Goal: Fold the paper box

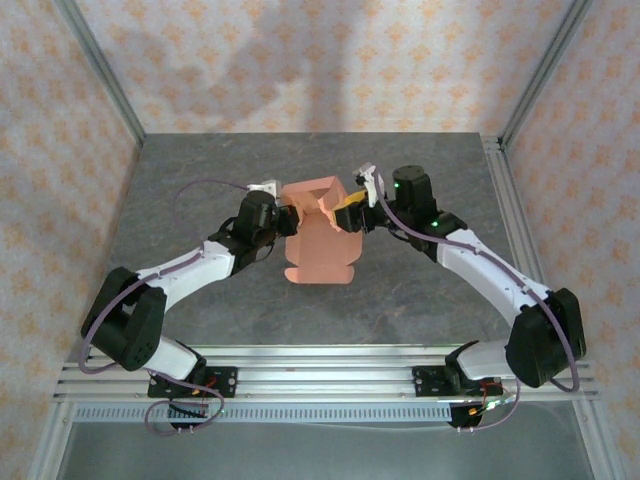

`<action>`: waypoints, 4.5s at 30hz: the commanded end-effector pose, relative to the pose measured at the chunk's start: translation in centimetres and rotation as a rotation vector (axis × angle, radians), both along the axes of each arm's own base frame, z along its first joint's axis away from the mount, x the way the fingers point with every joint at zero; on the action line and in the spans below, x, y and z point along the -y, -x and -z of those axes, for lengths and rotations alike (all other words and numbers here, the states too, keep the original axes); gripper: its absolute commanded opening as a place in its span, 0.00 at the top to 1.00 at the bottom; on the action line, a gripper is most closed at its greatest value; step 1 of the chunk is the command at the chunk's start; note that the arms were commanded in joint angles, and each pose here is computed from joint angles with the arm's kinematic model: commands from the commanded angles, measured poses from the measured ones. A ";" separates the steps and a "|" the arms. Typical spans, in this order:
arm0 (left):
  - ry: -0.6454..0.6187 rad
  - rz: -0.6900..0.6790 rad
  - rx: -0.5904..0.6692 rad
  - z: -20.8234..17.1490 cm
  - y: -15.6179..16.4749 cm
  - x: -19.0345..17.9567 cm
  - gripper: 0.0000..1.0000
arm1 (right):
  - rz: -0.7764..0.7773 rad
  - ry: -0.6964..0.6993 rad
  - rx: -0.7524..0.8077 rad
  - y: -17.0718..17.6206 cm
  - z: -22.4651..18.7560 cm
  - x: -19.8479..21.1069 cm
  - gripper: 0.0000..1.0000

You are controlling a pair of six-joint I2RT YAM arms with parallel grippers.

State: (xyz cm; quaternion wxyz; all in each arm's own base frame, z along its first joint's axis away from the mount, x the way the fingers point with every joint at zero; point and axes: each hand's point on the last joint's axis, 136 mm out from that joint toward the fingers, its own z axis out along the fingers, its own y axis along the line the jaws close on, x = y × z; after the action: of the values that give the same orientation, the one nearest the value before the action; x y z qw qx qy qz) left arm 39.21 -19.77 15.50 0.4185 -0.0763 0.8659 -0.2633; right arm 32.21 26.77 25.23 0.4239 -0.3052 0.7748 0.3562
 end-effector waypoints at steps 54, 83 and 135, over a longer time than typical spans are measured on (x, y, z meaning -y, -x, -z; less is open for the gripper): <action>0.033 0.029 0.067 -2.7 0.2 0.3 1.00 | 0.558 0.630 0.299 -7.1 2.5 2.2 0.79; 0.040 0.032 0.064 -3.0 0.3 0.2 1.00 | 0.096 -0.020 0.085 -1.4 -4.2 2.4 0.33; 0.028 0.037 0.057 -2.7 0.6 0.0 1.00 | 0.568 0.705 0.345 -7.4 1.5 0.6 0.91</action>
State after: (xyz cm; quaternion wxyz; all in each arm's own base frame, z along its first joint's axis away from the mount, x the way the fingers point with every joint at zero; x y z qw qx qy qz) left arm 38.74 -19.16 16.02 0.4132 -0.0778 0.8673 -0.2665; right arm 39.40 25.57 23.62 0.4950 -0.2576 0.8231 -0.1060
